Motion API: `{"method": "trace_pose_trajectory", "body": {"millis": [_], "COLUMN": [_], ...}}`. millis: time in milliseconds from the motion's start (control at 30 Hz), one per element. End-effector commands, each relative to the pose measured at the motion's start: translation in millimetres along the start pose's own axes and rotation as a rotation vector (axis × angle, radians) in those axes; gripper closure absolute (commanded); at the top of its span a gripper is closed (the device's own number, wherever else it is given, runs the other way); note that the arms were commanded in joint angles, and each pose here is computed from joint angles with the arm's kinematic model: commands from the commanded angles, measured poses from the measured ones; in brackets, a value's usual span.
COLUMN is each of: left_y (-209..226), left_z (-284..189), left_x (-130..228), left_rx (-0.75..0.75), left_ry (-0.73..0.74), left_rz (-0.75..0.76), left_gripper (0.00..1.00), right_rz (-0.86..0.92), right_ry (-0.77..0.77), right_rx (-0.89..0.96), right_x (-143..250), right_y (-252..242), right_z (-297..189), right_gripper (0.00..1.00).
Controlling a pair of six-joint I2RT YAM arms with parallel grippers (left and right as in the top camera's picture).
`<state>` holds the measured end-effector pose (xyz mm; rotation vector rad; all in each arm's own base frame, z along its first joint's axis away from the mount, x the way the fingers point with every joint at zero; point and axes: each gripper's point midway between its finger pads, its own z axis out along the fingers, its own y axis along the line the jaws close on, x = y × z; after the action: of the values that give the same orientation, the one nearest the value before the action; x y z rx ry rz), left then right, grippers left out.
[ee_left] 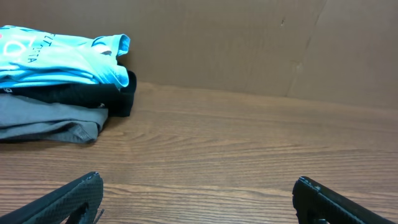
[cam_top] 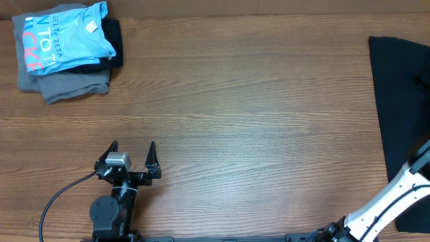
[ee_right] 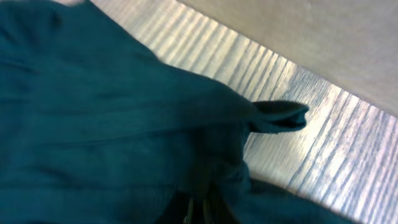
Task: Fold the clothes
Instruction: 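Lift the black T-shirt with the right gripper and drag it toward table center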
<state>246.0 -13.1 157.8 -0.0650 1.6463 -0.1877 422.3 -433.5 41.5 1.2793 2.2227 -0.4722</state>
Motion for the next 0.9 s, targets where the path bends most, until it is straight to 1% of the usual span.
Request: {"method": "trace_pose_trajectory", "body": {"millis": [0,133,233,300,400,467,633,767,867], "left_y": [0.1,0.1,0.1,0.1,0.1,0.1,0.1,0.1,0.1], "left_z": [-0.3,-0.3,-0.3,-0.3,-0.3,-0.3,-0.3,-0.3,-0.3], "left_x": [-0.1,-0.1,-0.1,-0.1,-0.1,-0.1,-0.1,-0.2,-0.1], "left_rx": [-0.001,-0.001,-0.001,-0.001,-0.001,-0.001,-0.001,-0.002,-0.001], "left_ry": [-0.006,-0.006,-0.006,-0.006,-0.006,-0.006,-0.006,-0.006,-0.006], "left_rz": [0.002,0.002,0.002,0.002,0.002,0.002,0.002,0.002,0.002], "left_gripper": [0.00,0.00,0.00,0.00,0.00,0.00,0.00,0.00,0.00], "right_rz": [0.049,0.023,0.036,0.021,-0.026,-0.075,-0.257,-0.437,-0.529], "right_ry": [-0.149,-0.132,-0.089,-0.048,0.030,0.083,0.147,0.180,0.204], "right_rx": [-0.166,-0.352,-0.458,-0.524,-0.599,-0.633,-0.746,-0.874,-0.969], "right_x": [-63.7,-62.4,-49.9,-34.8,-1.1,28.8,105.2,189.9,251.8], "right_y": [31.5,76.9,112.9,140.8,186.1,218.7,299.9,364.8,398.5], "right_z": [-86.9,-134.4,-165.8,-183.0,-204.5,-221.2,-277.9,-347.2,-398.4], "right_gripper": [0.96,0.96,0.96,0.96,0.96,0.96,0.96,0.96,0.96]}}
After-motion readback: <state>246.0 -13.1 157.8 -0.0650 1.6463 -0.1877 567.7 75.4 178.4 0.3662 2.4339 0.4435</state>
